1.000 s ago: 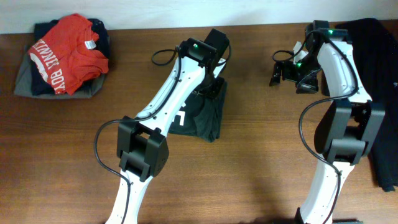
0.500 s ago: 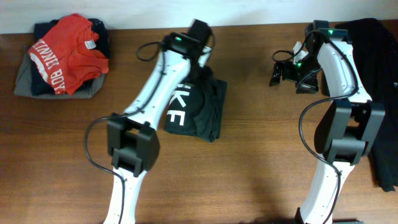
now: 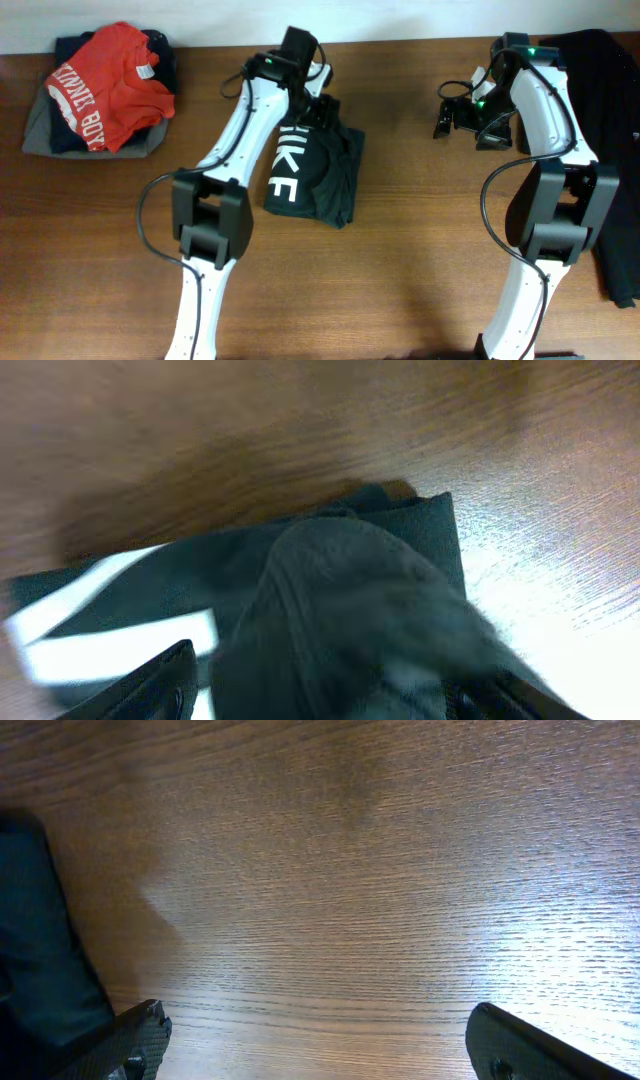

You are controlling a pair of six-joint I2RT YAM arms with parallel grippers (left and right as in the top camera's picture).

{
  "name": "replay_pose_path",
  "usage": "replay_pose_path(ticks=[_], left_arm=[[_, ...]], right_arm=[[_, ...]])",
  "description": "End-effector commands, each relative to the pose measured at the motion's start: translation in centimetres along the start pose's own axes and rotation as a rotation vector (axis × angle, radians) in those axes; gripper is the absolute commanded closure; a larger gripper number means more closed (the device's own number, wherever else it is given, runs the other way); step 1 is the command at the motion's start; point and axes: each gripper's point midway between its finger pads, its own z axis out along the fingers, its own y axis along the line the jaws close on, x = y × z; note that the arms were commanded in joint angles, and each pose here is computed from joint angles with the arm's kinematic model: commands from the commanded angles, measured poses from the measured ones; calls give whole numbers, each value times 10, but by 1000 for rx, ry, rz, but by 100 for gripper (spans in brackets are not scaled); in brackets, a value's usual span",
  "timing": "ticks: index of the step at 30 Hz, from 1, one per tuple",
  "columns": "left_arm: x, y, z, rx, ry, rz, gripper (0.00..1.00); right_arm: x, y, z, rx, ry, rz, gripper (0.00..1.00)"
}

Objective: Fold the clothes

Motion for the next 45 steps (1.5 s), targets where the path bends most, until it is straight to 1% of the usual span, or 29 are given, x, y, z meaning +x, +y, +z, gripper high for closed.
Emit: replay_pose_path(ticks=[1, 2, 4, 5, 7, 8, 9, 15, 18, 20, 21, 23, 24, 28, 30, 32, 35, 37, 38, 40, 43, 44, 45], left_arm=[[1, -15, 16, 109, 16, -31, 23], [-2, -20, 16, 134, 6, -26, 24], [-7, -24, 15, 161, -13, -17, 34], [-10, -27, 14, 175, -23, -13, 41], [-14, -29, 11, 184, -36, -8, 63], [-14, -30, 10, 185, -38, -7, 69], [-15, -32, 8, 192, -41, -5, 72], [-15, -52, 1, 309, -33, 3, 73], [-11, -69, -3, 395, -16, 10, 73], [-9, -82, -5, 448, -10, 37, 71], [-7, -88, -5, 463, -8, 56, 65], [-5, -94, -4, 465, -7, 82, 58], [-5, -95, -5, 466, -11, 92, 53], [-14, -93, -22, 464, -46, 117, 48], [-17, -90, -40, 455, -71, 169, 41], [-16, -80, -59, 391, -79, 196, 33], [-4, -48, -79, 190, -38, 162, 28], [12, -25, -93, 61, 16, 133, 24], [20, -17, -99, 20, 44, 120, 23], [38, -4, -108, -26, 111, 89, 22], [72, 3, -115, -29, 252, 38, 21], [81, 2, -112, -21, 289, 26, 21], [83, 0, -110, -12, 297, 27, 21]], right_arm=[[0, 1, 3, -9, 6, 3, 1], [0, 1, 3, -9, 5, 3, 1], [0, 1, 3, -9, 5, 3, 1], [0, 1, 3, -9, 5, 3, 1], [0, 1, 3, -9, 5, 3, 1], [0, 1, 3, -9, 5, 3, 1], [0, 1, 3, -8, 5, 3, 1], [-2, 1, 3, -9, -3, 1, 1], [-3, 1, 3, -10, -6, 0, 1], [-3, 1, 3, -10, -6, 0, 1], [-3, 2, 3, -10, -7, 0, 1], [-3, 1, 3, -10, -7, 0, 1], [-3, 1, 3, -10, -6, 0, 1], [-3, 1, 3, -9, -6, 0, 1], [-3, 1, 3, -9, -6, 0, 1], [-3, 1, 3, -10, -9, -1, 1], [-4, 2, 3, -10, -13, -2, 1], [-5, 2, 3, -10, -15, -3, 1], [-5, 2, 3, -11, -17, -3, 1], [-6, 2, 3, -11, -20, -4, 1], [-7, 2, 3, -11, -23, -4, 1], [-7, 2, 3, -11, -24, -5, 1], [-7, 2, 3, -11, -24, -5, 1]])
